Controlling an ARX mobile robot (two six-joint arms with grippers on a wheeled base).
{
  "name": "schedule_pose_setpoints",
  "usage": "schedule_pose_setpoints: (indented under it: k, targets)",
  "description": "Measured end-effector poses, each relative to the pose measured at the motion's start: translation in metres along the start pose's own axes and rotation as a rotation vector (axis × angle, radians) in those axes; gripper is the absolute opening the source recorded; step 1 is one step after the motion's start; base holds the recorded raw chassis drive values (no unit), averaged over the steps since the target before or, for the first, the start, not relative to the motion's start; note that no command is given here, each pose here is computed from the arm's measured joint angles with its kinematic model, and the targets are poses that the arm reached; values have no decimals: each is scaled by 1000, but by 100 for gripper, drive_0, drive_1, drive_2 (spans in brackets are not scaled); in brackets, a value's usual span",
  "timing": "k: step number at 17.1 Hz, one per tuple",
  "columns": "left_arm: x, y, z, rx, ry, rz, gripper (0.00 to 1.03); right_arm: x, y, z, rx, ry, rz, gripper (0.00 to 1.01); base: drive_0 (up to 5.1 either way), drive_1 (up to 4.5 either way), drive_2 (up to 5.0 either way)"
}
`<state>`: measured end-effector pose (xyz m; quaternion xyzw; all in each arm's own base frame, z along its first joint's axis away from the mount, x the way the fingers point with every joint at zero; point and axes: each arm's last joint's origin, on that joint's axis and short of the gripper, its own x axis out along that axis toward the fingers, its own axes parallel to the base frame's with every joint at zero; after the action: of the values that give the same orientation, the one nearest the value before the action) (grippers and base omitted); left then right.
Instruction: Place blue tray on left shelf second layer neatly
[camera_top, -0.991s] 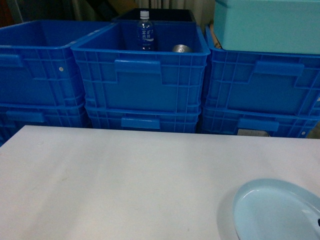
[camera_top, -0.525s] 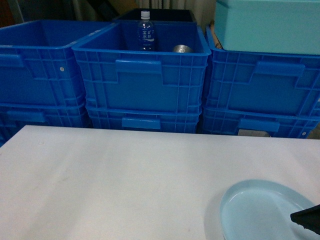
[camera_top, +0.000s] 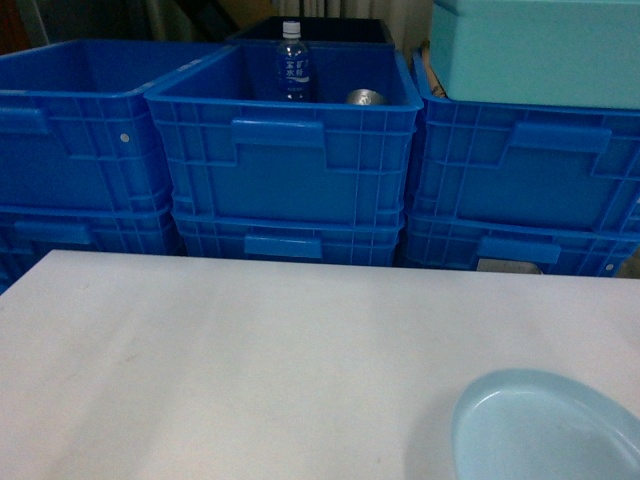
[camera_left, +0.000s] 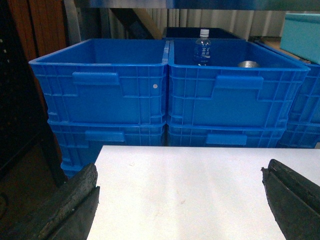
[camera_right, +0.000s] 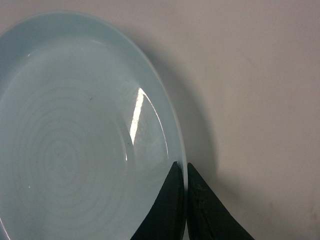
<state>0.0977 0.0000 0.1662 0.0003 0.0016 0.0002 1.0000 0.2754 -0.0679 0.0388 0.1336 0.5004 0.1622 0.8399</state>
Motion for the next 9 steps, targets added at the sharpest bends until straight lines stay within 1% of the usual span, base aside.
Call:
schedule_pose_setpoints:
  k: [2,3,4,5,6,7,8,9]
  targets:
    - [0,0,0,0,0,0,98,-9,10,-1,34,-2,-5,2,0,0,0]
    - [0,0,0,0,0,0,98,-20,17,9,31,-49,-16,2,0,0,0]
    - [0,0,0,0,0,0,98,-34,27,22,6,-114,-27,2,0,0,0]
    - [0,0,0,0,0,0,98,-57,42,41,-53,-223,-41,2,0,0,0]
    - [0,0,0,0,0,0,98,-81,58,55,-131,-343,-106,2,0,0,0]
    - [0,0,0,0,0,0,98,-104,73,64,-192,-460,-173,2,0,0,0]
    - [0,0,0,0,0,0,98,-129,89,63,-205,-555,-245,2,0,0,0]
    - [0,0,0,0,0,0,98,-147,100,55,-195,-616,-269,2,0,0,0]
